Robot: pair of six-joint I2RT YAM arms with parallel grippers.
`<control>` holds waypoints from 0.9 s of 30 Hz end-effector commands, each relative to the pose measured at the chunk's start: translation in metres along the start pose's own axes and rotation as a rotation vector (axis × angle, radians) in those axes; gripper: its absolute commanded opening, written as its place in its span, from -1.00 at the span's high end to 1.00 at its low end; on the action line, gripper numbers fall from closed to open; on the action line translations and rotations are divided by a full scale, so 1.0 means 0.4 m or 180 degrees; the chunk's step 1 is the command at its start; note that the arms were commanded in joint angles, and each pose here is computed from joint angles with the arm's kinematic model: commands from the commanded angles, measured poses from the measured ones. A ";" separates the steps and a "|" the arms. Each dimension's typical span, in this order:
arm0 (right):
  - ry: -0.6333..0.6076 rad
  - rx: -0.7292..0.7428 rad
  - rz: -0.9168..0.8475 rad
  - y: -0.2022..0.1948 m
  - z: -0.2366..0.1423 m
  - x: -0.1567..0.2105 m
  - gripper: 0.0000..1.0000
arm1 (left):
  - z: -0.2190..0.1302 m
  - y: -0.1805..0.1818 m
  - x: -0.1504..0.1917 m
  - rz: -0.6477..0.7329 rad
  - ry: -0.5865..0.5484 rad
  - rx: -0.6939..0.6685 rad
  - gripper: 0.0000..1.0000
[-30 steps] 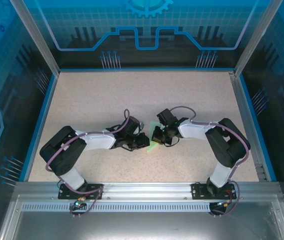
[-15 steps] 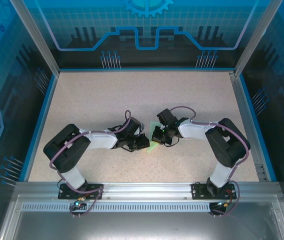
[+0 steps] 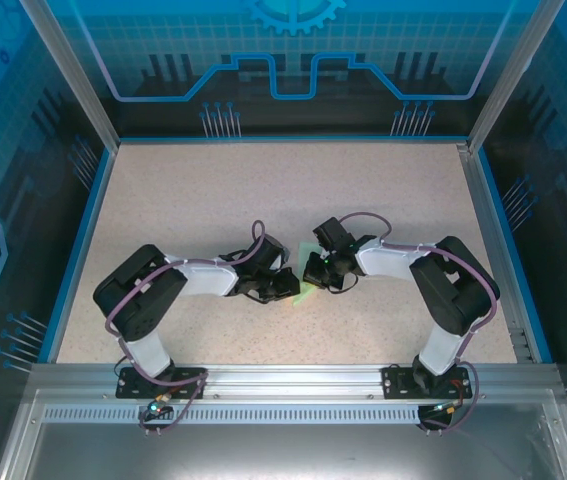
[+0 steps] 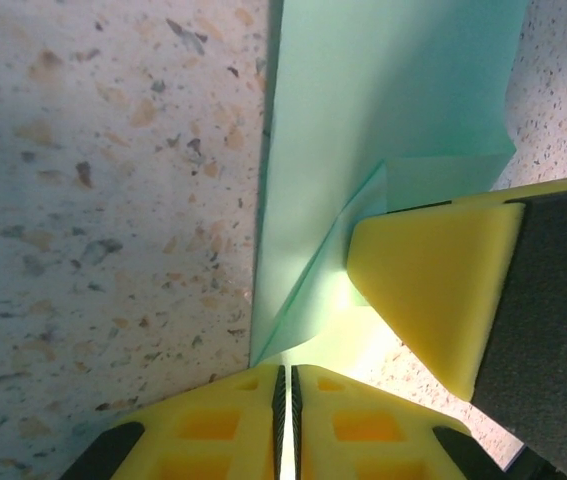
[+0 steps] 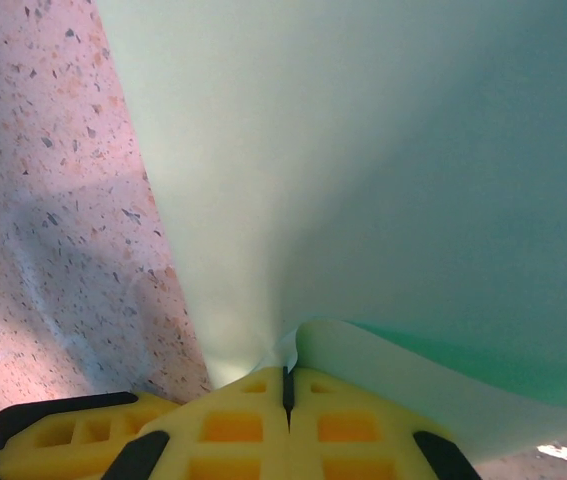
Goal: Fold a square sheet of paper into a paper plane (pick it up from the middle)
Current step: Third fold the triangle at the center of the table.
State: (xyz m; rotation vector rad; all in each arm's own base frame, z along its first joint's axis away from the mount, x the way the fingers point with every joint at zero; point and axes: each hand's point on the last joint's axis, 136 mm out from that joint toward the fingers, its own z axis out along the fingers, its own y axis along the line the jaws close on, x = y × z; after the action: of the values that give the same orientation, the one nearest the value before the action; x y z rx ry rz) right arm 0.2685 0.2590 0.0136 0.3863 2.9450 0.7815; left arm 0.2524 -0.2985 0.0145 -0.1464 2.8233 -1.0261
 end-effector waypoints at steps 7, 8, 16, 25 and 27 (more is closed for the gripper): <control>-0.0251 -0.0215 -0.0185 0.066 -0.089 -0.033 0.35 | 0.012 0.049 0.030 -0.0007 0.0124 -0.0257 0.71; -0.0326 -0.0193 -0.0199 0.064 -0.107 -0.042 0.30 | 0.011 0.050 0.030 -0.0001 0.0124 -0.0258 0.71; -0.0590 -0.0102 -0.0250 0.006 -0.165 -0.034 0.34 | 0.012 0.051 0.030 0.0005 0.0125 -0.0277 0.73; -0.0270 -0.0358 -0.0328 0.049 -0.093 0.011 0.84 | 0.011 0.050 0.026 0.0001 0.0123 -0.0309 0.76; -0.0188 -0.0374 -0.0312 0.051 -0.072 0.018 0.89 | 0.011 0.051 0.026 -0.0006 0.0122 -0.0315 0.77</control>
State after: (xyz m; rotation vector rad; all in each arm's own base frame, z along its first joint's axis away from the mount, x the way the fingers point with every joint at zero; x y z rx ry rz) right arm 0.2648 0.2493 0.0511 0.2809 2.8101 0.8357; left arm 0.2519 -0.2975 0.0138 -0.1427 2.8332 -1.0099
